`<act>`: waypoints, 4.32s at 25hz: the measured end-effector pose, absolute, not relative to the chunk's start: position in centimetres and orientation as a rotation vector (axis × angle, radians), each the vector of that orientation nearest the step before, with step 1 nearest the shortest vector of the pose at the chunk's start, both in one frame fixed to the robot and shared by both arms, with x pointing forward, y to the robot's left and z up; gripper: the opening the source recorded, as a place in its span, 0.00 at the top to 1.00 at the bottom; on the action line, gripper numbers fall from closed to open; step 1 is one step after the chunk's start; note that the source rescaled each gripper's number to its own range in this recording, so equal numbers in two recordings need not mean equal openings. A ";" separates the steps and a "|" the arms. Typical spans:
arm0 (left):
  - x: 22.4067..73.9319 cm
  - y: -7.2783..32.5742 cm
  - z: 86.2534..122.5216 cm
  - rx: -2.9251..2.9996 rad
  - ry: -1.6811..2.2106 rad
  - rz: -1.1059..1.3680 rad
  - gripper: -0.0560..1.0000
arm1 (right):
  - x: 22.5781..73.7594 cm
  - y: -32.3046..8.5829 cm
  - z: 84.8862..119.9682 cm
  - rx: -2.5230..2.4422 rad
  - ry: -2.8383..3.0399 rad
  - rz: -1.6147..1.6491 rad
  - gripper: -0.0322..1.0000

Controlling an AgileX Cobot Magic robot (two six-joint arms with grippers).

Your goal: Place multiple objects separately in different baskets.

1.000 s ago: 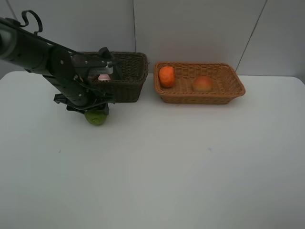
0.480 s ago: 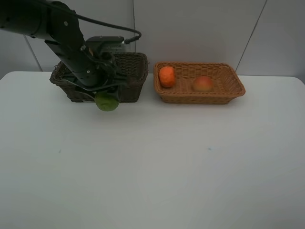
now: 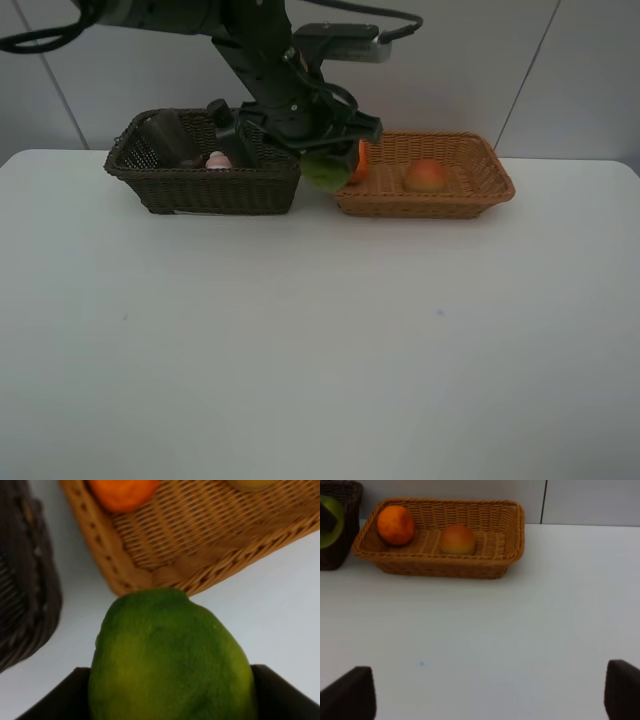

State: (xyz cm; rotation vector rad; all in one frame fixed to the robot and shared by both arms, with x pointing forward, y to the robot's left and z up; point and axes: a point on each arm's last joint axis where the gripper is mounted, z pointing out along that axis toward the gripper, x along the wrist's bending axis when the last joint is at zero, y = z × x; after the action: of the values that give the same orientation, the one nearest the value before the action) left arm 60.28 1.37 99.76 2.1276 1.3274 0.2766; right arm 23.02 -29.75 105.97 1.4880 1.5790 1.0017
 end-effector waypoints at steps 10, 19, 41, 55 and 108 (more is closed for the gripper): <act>62.9 -2.7 99.5 1.991 1.012 0.454 0.19 | 23.0 -29.8 106.0 1.488 1.579 1.002 0.03; 64.9 -4.5 94.6 1.835 0.897 0.525 0.19 | 23.0 -29.8 106.0 1.488 1.579 1.002 0.03; 65.3 -4.7 89.6 1.867 0.901 0.532 0.19 | 23.0 -29.8 106.0 1.488 1.579 1.002 0.03; 65.2 -4.6 91.3 1.849 0.926 0.516 0.00 | 23.0 -29.8 106.0 1.488 1.579 1.002 0.03; 30.8 30.0 111.3 1.446 1.411 0.975 0.00 | 23.0 -29.8 106.0 1.488 1.579 1.002 0.03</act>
State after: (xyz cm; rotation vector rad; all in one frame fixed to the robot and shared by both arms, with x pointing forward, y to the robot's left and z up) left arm 30.81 30.02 111.33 1.4462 1.4114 0.9746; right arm 23.02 -29.75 105.97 1.4880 1.5790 1.0017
